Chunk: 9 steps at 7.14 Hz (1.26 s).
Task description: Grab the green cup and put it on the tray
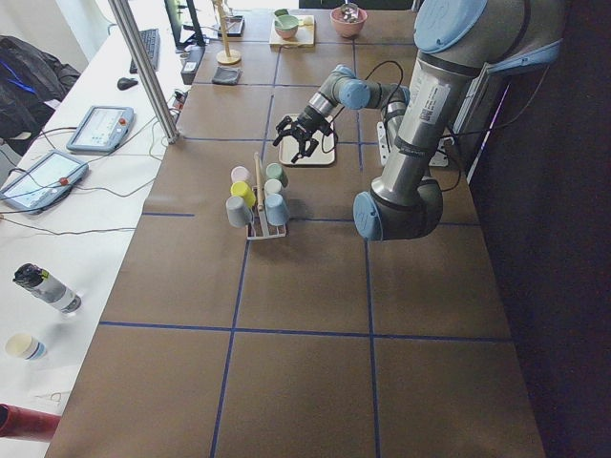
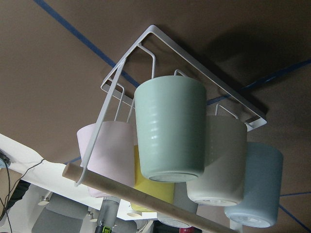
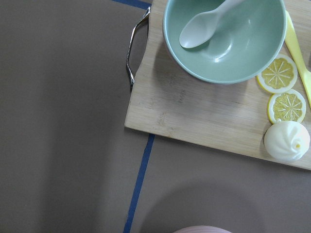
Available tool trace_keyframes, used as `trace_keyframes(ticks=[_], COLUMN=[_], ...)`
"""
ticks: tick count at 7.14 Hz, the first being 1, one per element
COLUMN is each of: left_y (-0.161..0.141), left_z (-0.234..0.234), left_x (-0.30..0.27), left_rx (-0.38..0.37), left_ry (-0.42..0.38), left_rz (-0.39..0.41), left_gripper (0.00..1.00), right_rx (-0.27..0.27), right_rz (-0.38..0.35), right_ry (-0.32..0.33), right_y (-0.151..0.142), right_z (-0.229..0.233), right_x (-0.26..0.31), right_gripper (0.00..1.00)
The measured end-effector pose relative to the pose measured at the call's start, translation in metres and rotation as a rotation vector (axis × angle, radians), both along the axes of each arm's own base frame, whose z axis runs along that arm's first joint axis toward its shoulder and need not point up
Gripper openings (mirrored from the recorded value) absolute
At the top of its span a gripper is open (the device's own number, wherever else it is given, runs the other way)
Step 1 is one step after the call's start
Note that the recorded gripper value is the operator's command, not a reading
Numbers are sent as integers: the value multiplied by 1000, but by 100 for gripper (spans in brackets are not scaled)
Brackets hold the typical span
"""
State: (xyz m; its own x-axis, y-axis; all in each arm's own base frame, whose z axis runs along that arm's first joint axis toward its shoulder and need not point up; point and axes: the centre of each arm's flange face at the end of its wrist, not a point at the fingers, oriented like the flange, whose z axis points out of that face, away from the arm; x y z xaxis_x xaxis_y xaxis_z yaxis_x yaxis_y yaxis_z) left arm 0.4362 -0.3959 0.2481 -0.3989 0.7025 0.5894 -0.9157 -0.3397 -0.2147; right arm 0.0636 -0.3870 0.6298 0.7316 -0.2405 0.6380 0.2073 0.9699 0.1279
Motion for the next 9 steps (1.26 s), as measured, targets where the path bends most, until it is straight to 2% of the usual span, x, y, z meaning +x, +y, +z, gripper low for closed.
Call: trace_keyframes(ticks=[4,9], left_y=[-15,-23], left_z=[31,65], left_x=[28,46], left_rx=[31,21], left_ry=[-1,-2], left_rz=[-16,-46], left_gripper=[100,100], right_rx=[0,0], right_rz=[1,4], right_ry=[2,2], right_y=[0,0], right_z=[0,-1], right_x=[0,0], right_gripper=[100,100])
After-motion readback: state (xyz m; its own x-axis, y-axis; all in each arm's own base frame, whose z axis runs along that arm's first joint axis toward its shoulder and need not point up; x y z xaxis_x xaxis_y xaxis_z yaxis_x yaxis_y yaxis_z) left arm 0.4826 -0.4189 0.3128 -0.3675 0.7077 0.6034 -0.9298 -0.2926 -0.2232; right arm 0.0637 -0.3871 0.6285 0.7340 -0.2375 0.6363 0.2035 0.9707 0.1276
